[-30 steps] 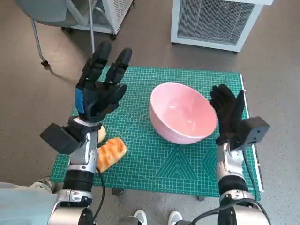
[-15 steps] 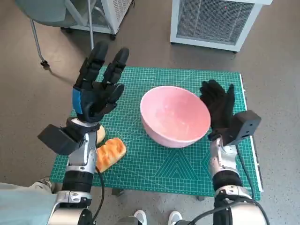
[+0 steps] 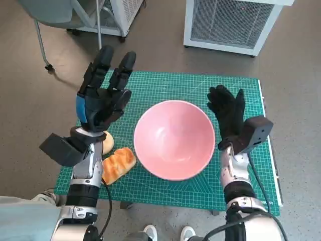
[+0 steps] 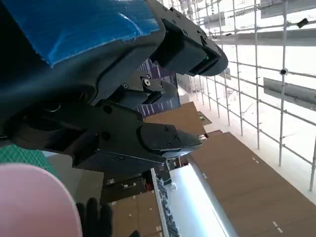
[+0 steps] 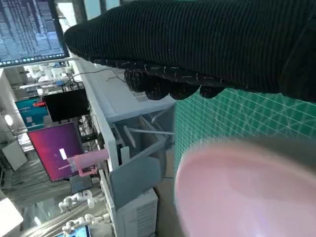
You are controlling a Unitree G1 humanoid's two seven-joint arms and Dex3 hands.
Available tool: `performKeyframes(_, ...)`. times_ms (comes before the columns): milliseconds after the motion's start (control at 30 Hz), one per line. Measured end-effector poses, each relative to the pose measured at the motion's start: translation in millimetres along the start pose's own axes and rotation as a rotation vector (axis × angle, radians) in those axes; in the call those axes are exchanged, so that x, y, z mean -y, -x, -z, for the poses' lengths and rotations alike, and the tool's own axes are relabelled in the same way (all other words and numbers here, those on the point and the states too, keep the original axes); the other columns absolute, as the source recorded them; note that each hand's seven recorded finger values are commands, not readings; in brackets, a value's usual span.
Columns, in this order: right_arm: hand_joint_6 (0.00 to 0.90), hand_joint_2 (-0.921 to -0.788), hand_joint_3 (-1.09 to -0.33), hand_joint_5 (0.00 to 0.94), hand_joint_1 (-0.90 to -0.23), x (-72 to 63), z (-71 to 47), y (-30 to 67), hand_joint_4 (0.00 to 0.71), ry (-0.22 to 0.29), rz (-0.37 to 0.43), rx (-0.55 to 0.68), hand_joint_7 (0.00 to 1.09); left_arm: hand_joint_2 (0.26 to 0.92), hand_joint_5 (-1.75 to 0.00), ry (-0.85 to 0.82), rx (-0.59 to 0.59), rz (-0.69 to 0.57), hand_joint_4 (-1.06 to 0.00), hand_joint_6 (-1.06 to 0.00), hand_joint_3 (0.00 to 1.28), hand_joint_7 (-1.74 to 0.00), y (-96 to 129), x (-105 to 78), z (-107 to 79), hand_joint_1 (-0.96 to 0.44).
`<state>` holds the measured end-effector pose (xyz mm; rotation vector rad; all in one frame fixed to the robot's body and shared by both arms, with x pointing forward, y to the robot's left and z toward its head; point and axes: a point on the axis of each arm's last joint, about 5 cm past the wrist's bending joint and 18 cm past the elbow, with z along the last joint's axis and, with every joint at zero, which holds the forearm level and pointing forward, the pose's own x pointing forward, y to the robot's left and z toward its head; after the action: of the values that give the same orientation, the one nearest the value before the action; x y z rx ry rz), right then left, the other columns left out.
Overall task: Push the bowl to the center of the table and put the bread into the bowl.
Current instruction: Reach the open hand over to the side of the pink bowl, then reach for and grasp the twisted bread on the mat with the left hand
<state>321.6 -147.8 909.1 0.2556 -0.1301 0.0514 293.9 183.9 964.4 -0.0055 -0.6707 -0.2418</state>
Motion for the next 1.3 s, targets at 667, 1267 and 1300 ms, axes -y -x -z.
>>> performKeyframes(667,0.053,-0.921,-0.788,0.003,-0.499,-5.2,-62.9,-5.8,0.31,0.113,-0.113,0.552,0.54,0.921,0.0,-0.019,-0.002,0.019,-0.48,-0.57,0.2,-0.01,1.4,-7.1,-2.0,-0.1)
performKeyframes(1267,-0.001,-0.921,-0.764,0.005,-0.524,-16.8,-85.3,33.3,0.316,0.202,-0.277,0.796,0.7,0.921,0.0,-0.369,-0.034,0.134,-0.45,-0.53,0.16,0.0,28.2,-61.2,-36.6,-0.19)
performKeyframes(1300,-0.001,-0.921,-0.763,0.005,-0.523,-17.2,-85.9,34.5,0.316,0.206,-0.283,0.801,0.7,0.921,0.0,-0.403,-0.044,0.149,-0.44,-0.53,0.15,0.0,30.6,-63.8,-39.1,-0.21)
